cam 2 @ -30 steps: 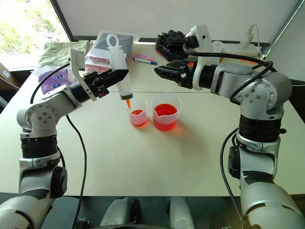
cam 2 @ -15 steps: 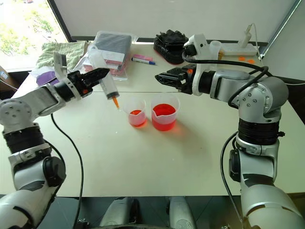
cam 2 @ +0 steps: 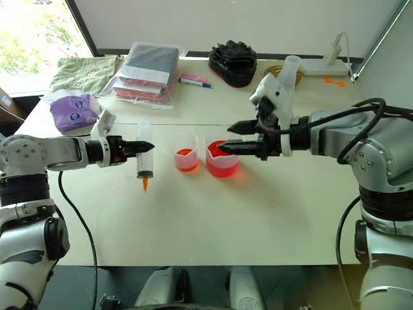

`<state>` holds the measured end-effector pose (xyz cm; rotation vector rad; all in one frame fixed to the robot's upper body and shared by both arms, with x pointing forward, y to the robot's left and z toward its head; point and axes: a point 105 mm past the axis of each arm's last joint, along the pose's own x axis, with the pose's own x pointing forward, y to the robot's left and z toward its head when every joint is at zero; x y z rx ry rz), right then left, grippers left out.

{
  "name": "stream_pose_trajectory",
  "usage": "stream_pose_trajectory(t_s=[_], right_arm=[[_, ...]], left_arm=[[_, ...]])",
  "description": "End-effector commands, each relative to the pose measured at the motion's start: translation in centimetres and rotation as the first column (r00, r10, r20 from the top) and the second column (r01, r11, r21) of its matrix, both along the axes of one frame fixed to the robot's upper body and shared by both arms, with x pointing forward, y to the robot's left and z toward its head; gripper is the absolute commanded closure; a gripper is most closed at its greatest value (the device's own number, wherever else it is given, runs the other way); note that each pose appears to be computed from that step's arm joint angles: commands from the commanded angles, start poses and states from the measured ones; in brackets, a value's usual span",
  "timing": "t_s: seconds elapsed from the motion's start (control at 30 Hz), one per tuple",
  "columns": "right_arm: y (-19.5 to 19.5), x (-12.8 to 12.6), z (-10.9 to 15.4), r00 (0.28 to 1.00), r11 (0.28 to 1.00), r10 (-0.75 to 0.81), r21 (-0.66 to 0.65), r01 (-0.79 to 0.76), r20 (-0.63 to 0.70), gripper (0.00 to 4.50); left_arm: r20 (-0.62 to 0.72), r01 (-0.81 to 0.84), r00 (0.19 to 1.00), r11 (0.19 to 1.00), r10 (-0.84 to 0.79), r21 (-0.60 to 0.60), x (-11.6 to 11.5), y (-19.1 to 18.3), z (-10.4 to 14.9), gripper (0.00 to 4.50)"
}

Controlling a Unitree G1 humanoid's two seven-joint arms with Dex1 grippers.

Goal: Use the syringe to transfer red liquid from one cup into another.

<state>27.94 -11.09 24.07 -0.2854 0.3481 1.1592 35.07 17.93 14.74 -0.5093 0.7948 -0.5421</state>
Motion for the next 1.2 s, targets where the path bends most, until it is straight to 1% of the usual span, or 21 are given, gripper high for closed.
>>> stream_pose_trajectory(t_s=[0.03,0.2,0.4,0.47,0.5,0.53,0.57,0.6,0.67,0.8,0.87,1.0,1.1,1.2], right_arm=[[0.4,-1.1,-0.2,0.997,0.996,0.068,-0.053,-0.065,0.041,1.50],[0.4,-1.4,-0.6,0.996,0.994,0.080,-0.077,-0.075,0.051,1.50],[0.5,-1.2,-0.8,0.995,0.995,0.066,-0.083,-0.061,0.069,1.50],[0.5,-1.2,-0.9,0.995,0.995,0.065,-0.083,-0.059,0.070,1.44],[0.5,-1.2,-0.9,0.996,0.995,0.064,-0.081,-0.058,0.070,1.44],[0.5,-1.2,-0.9,0.995,0.995,0.063,-0.082,-0.057,0.071,1.44],[0.5,-1.2,-1.0,0.995,0.995,0.062,-0.084,-0.056,0.072,1.44],[0.6,-1.2,-1.0,0.995,0.995,0.061,-0.084,-0.055,0.073,1.44],[0.6,-1.1,-1.1,0.995,0.995,0.060,-0.085,-0.054,0.073,1.44],[0.6,-1.1,-1.1,0.995,0.995,0.061,-0.086,-0.055,0.074,1.44],[0.6,-1.0,-1.1,0.995,0.995,0.061,-0.087,-0.054,0.073,1.44],[0.6,-0.8,-1.2,0.995,0.994,0.067,-0.087,-0.061,0.074,1.44],[0.4,-0.6,-1.1,0.995,0.994,0.070,-0.089,-0.063,0.076,1.44],[-0.2,-0.4,-0.9,0.993,0.993,0.077,-0.098,-0.068,0.091,1.44]], left_arm=[[0.021,0.034,0.999,0.999,-0.034,0.033,0.3,-0.2,0.4,3.02],[-0.023,0.061,0.998,0.994,-0.059,0.086,0.4,-0.4,-1.0,3.02],[-0.040,0.051,0.998,0.993,-0.047,0.109,0.9,0.0,-1.5,3.02],[-0.050,0.045,0.998,0.993,-0.039,0.113,0.9,0.3,-1.6,2.04],[-0.056,0.044,0.998,0.992,-0.038,0.116,0.8,0.5,-1.7,1.76],[-0.060,0.041,0.998,0.992,-0.034,0.122,0.8,0.7,-1.8,1.28],[-0.063,0.037,0.998,0.992,-0.030,0.123,0.8,0.8,-1.9,0.97],[-0.064,0.037,0.998,0.992,-0.029,0.122,0.8,0.8,-1.9,0.56],[-0.059,0.036,0.998,0.992,-0.029,0.118,0.9,0.8,-1.7,0.02],[-0.015,0.022,1.000,0.992,-0.020,0.121,1.0,1.4,-0.9,0.02],[0.025,0.013,1.000,0.995,-0.015,0.099,0.9,1.8,0.0,0.02],[0.154,-0.004,0.988,0.999,-0.004,0.052,1.3,2.6,2.5,0.02],[0.282,-0.001,0.959,0.999,-0.013,0.051,1.6,2.6,4.5,0.02],[0.412,0.030,0.908,0.994,-0.072,0.108,1.0,2.2,6.3,0.02]])
